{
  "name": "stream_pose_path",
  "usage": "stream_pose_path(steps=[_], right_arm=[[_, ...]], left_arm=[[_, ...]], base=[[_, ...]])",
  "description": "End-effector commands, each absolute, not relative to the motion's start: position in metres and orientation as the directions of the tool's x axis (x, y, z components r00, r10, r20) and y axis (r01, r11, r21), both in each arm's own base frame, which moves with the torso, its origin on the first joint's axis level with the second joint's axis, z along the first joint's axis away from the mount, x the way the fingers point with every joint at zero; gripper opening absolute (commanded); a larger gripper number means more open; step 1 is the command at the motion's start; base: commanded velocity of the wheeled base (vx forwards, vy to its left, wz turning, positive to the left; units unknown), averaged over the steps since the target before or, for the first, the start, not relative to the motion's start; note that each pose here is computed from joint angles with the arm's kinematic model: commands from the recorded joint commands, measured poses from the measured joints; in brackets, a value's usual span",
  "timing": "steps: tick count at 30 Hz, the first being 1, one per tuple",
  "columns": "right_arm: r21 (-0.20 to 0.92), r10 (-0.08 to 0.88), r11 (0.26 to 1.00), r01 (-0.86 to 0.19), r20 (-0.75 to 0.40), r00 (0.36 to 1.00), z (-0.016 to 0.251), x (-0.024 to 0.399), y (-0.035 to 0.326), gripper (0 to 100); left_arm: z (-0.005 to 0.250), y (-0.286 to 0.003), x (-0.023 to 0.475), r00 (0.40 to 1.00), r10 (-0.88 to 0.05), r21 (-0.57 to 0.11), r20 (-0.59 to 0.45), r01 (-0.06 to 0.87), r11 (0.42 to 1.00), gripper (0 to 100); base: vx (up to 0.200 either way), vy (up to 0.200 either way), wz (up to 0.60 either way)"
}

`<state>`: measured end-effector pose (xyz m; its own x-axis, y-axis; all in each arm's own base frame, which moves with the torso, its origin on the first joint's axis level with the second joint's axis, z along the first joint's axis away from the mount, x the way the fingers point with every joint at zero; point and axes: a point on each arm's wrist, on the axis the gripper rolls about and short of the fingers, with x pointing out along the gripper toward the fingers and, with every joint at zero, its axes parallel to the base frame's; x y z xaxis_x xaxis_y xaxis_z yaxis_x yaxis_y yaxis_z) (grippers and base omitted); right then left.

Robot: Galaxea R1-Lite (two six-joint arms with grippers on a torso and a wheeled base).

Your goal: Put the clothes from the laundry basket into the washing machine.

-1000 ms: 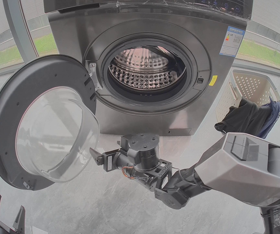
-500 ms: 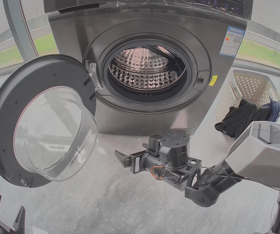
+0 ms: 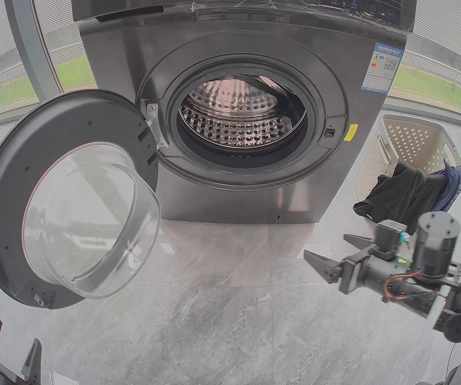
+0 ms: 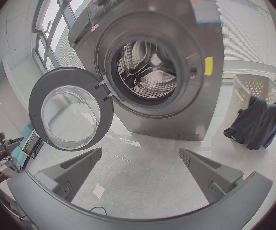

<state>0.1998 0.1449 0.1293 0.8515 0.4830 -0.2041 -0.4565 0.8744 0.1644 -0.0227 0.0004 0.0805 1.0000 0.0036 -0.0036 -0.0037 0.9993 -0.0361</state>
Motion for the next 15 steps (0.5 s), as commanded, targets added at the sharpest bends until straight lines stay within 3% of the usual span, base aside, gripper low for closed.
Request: stream_pose_path(steps=[1, 8, 15], right_arm=[[0.134, 0.384, 0.918, -0.374, -0.065, 0.921, 0.151, 0.145, 0.078, 100], [0.082, 0.184, 0.979, -0.186, 0.032, 0.982, 0.15, 0.098, 0.027, 100], [0.052, 0.081, 0.995, -0.08, -0.012, 0.997, 0.127, 0.032, 0.004, 100]], left_arm=[[0.076, 0.0, -0.022, 1.0, 0.003, -0.037, -0.017, -0.004, 0.999, 100], [0.076, 0.0, -0.022, 1.0, 0.003, -0.035, -0.017, -0.004, 0.999, 100], [0.076, 0.0, -0.022, 1.0, 0.003, -0.037, -0.018, -0.004, 0.999, 100]], base=[[0.0, 0.0, 0.0], [0.0, 0.0, 0.0], [0.0, 0.0, 0.0]])
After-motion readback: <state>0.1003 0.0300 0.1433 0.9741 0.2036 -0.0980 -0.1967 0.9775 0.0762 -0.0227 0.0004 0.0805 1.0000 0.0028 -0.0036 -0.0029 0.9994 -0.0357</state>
